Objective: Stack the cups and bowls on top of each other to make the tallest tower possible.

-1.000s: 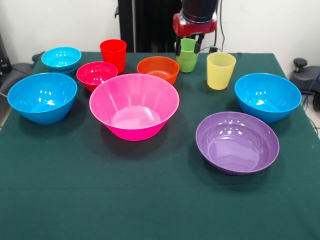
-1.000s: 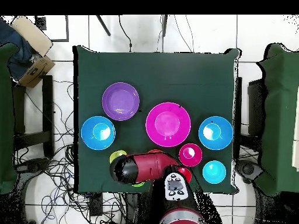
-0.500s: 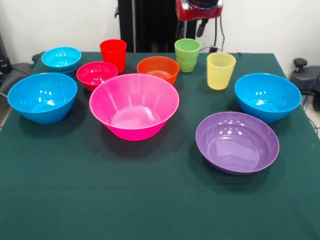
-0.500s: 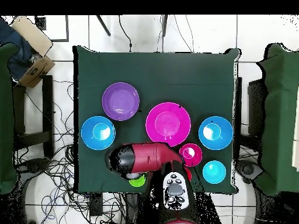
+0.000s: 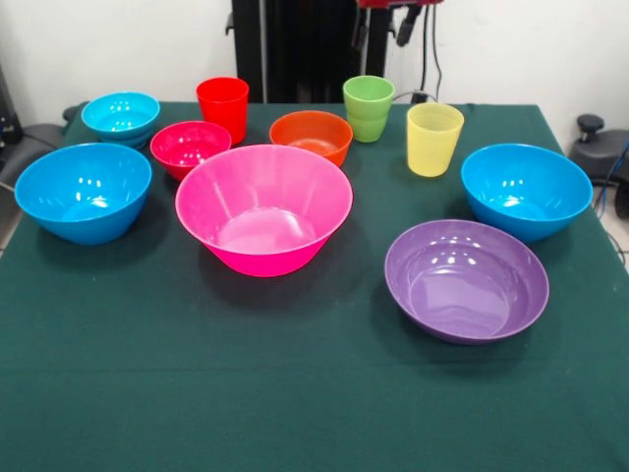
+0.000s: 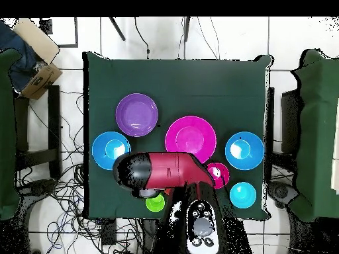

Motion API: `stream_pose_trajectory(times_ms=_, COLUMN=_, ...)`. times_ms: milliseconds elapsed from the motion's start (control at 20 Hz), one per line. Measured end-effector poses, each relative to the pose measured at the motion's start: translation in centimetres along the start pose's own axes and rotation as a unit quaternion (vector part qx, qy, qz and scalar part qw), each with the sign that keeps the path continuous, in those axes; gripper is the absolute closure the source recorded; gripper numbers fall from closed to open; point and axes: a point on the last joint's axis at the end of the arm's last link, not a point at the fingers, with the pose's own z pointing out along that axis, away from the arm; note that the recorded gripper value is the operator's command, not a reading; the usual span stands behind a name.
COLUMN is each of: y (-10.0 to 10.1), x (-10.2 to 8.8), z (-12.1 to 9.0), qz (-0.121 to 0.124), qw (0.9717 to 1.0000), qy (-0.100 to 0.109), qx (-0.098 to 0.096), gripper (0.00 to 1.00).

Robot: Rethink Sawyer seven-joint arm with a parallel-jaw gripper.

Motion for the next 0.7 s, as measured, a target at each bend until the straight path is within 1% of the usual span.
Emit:
stream_pose_trajectory(times_ms=250, y=-0.1, x=-0.2, z=-2.2, qz=0.008, qw=1.0, qy=0.003, qx=-0.004, gripper=0.0)
stream_pose_trajectory(times_ms=350, y=-0.1, x=0.0, z=-2.8, qz=0.01, qw=0.9999, qy=0.006, qx=-0.005, gripper=0.0)
stream_pose_trajectory(times_ms=500, y=0.1, x=0.3, z=-2.5, qz=0.009, qw=0.9997, qy=0.021, qx=-0.008, gripper=0.0)
stream_pose_trajectory(times_ms=700, y=0.2, x=0.4, z=-1.8, qz=0.008, qw=0.9994, qy=0.032, qx=-0.011, gripper=0.0)
